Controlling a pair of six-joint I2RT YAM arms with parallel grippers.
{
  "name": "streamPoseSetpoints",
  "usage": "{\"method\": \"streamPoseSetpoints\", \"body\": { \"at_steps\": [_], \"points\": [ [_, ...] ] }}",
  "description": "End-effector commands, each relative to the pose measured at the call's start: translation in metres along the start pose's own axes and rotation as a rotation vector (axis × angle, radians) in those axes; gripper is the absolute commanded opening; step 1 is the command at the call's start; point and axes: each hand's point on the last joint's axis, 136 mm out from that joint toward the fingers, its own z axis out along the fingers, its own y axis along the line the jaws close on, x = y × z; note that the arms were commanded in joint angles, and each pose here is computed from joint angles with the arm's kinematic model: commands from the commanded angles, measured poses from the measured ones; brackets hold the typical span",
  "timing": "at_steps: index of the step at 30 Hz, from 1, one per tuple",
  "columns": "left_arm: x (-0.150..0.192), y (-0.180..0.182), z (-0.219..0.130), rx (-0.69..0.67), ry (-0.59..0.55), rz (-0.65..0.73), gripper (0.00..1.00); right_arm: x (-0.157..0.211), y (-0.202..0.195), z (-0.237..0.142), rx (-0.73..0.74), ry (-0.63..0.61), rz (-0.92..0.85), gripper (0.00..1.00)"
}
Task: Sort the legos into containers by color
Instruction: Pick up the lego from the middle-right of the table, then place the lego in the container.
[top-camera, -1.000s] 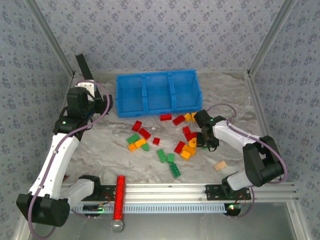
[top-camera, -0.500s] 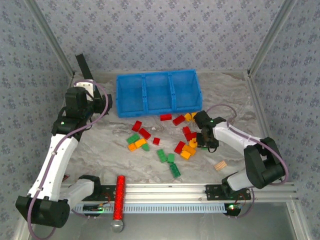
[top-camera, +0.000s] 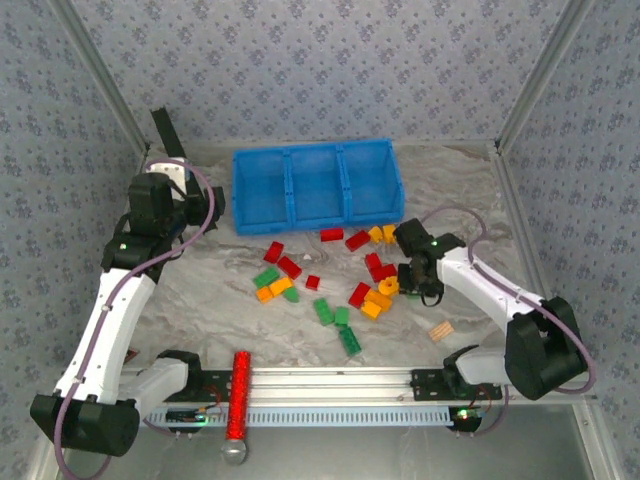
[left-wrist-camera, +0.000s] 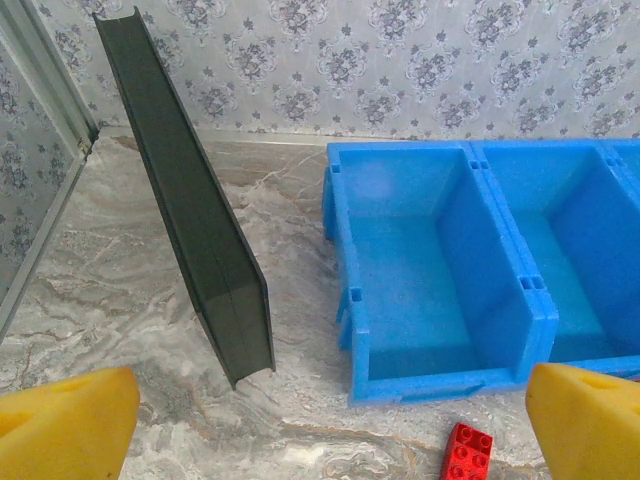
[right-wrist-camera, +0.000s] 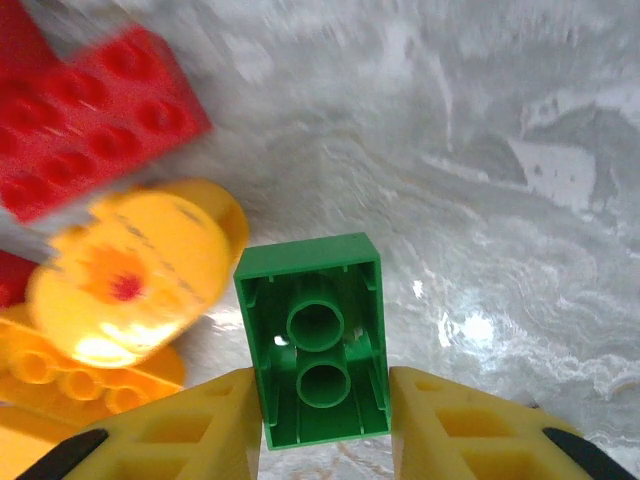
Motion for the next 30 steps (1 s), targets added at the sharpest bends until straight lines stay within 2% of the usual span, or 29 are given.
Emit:
{"method": "streamPoseSetpoints", "body": {
  "at_steps": [1, 5, 9, 16, 22, 30],
  "points": [
    [-0.021, -0.006, -0.015, 0.033, -0.066, -0.018, 0.99, -0.036, 0.014, -0.029, -0.05, -0.08, -0.013, 0.37],
    [-0.02, -0.009, -0.013, 0.05, -0.057, -0.019, 0.99, -0.084, 0.034, -0.047, -0.077, -0.163, -0.06, 0.37],
    [-0.015, -0.01, -0.011, 0.053, -0.043, -0.02, 0.99, -0.148, 0.064, -0.057, -0.108, -0.267, -0.109, 0.37],
    [-0.013, -0.016, -0.008, 0.071, -0.014, -0.001, 0.99, -0.238, 0.106, -0.023, -0.111, -0.316, -0.171, 0.37],
    [-0.011, -0.038, -0.01, 0.11, 0.053, 0.131, 0.99, -0.274, 0.124, 0.021, -0.096, -0.284, -0.178, 0.37],
    [0.001, -0.076, -0.009, 0.209, 0.115, 0.211, 0.99, -0.282, 0.121, 0.06, -0.046, -0.223, -0.166, 0.38]
  ]
}}
